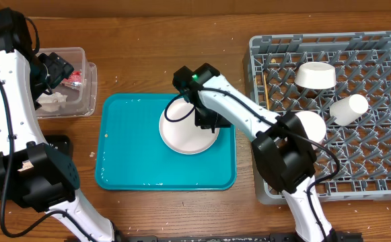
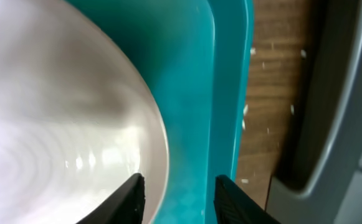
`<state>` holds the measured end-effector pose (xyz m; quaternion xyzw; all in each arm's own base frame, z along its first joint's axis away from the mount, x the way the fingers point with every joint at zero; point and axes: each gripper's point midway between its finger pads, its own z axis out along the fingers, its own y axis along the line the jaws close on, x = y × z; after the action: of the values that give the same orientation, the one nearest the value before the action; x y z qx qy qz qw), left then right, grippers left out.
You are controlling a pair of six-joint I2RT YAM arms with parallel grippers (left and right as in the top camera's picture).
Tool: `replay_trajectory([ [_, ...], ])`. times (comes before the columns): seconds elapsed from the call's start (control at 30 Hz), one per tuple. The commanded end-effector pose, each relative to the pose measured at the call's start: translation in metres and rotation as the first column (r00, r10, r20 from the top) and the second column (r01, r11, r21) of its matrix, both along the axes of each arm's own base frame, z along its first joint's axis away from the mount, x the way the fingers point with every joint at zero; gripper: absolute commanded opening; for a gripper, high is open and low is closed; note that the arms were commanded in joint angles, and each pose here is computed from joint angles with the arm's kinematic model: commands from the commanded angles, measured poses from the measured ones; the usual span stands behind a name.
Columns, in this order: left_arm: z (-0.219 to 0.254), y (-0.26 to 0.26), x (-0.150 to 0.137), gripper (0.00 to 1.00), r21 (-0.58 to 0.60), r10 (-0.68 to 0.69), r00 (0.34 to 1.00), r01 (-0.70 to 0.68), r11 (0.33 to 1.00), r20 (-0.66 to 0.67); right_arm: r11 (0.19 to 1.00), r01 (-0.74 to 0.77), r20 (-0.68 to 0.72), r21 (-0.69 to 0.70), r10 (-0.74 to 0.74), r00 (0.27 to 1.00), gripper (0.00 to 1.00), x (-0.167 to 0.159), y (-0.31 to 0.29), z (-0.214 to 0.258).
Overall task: Sort waste into correct bins and load items into the dishwasher
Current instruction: 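Grasp the plate rim with the right gripper and tilt it up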
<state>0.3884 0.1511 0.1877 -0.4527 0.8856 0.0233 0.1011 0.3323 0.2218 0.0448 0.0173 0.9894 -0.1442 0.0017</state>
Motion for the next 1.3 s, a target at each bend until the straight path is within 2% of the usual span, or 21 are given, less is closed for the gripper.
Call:
replay_trajectory([
  [0.0, 0.009, 0.004, -0.003, 1.0, 0.02, 0.017, 1.0, -0.018, 1.0, 0.016, 1.0, -0.002, -0.008, -0.001, 0.002, 1.0, 0.41, -0.005, 0.001, 0.008],
  [0.1, 0.009, 0.004, -0.002, 1.0, 0.02, 0.017, 1.0, -0.018, 1.0, 0.016, 0.999, 0.005, -0.02, 0.037, -0.004, 1.0, 0.43, -0.008, 0.007, 0.011],
  [0.3, 0.009, 0.004, -0.003, 1.0, 0.021, 0.017, 1.0, -0.017, 1.0, 0.016, 0.967, -0.095, 0.008, 0.238, 0.096, 0.995, 0.43, -0.002, 0.042, 0.028],
  [0.43, 0.009, 0.004, -0.003, 1.0, 0.021, 0.017, 1.0, -0.017, 1.0, 0.016, 0.869, -0.217, 0.055, 0.445, 0.215, 0.975, 0.45, 0.001, 0.083, 0.046],
  [0.5, 0.009, 0.004, -0.003, 1.0, 0.021, 0.017, 1.0, -0.017, 1.0, 0.016, 0.792, -0.277, 0.078, 0.544, 0.281, 0.956, 0.55, 0.0, 0.105, 0.052],
  [0.57, 0.009, 0.004, -0.003, 1.0, 0.021, 0.017, 1.0, -0.017, 1.0, 0.016, 0.731, -0.308, 0.11, 0.609, 0.307, 0.945, 0.78, 0.002, 0.122, 0.057],
  [0.6, 0.009, 0.004, -0.003, 1.0, 0.021, 0.017, 1.0, -0.017, 1.0, 0.016, 0.717, -0.317, 0.125, 0.621, 0.308, 0.943, 0.86, 0.004, 0.127, 0.058],
  [0.77, 0.009, 0.004, -0.003, 1.0, 0.021, 0.017, 1.0, -0.017, 1.0, 0.016, 0.673, -0.378, 0.205, 0.636, 0.326, 0.923, 0.99, 0.009, 0.149, 0.064],
  [0.9, 0.009, 0.004, -0.003, 1.0, 0.021, 0.017, 1.0, -0.017, 1.0, 0.015, 0.678, -0.427, 0.248, 0.598, 0.35, 0.903, 1.0, 0.005, 0.161, 0.063],
  [0.93, 0.009, 0.004, -0.003, 1.0, 0.021, 0.017, 1.0, -0.017, 1.0, 0.015, 0.689, -0.439, 0.257, 0.576, 0.357, 0.898, 0.96, 0.004, 0.162, 0.062],
  [1.0, 0.009, 0.004, -0.003, 1.0, 0.021, 0.017, 1.0, -0.017, 1.0, 0.016, 0.709, -0.451, 0.268, 0.542, 0.362, 0.893, 0.84, 0.001, 0.163, 0.059],
  [1.07, 0.009, 0.004, -0.003, 1.0, 0.021, 0.017, 1.0, -0.017, 1.0, 0.016, 0.723, -0.46, 0.277, 0.516, 0.368, 0.888, 0.79, -0.003, 0.167, 0.056],
  [1.2, 0.009, 0.004, -0.003, 1.0, 0.02, 0.017, 1.0, -0.017, 1.0, 0.015, 0.776, -0.431, 0.293, 0.461, 0.326, 0.899, 0.79, -0.008, 0.168, 0.046],
  [1.27, 0.009, 0.004, -0.003, 1.0, 0.02, 0.017, 1.0, -0.017, 1.0, 0.015, 0.777, -0.43, 0.295, 0.459, 0.323, 0.899, 0.79, -0.01, 0.17, 0.042],
])
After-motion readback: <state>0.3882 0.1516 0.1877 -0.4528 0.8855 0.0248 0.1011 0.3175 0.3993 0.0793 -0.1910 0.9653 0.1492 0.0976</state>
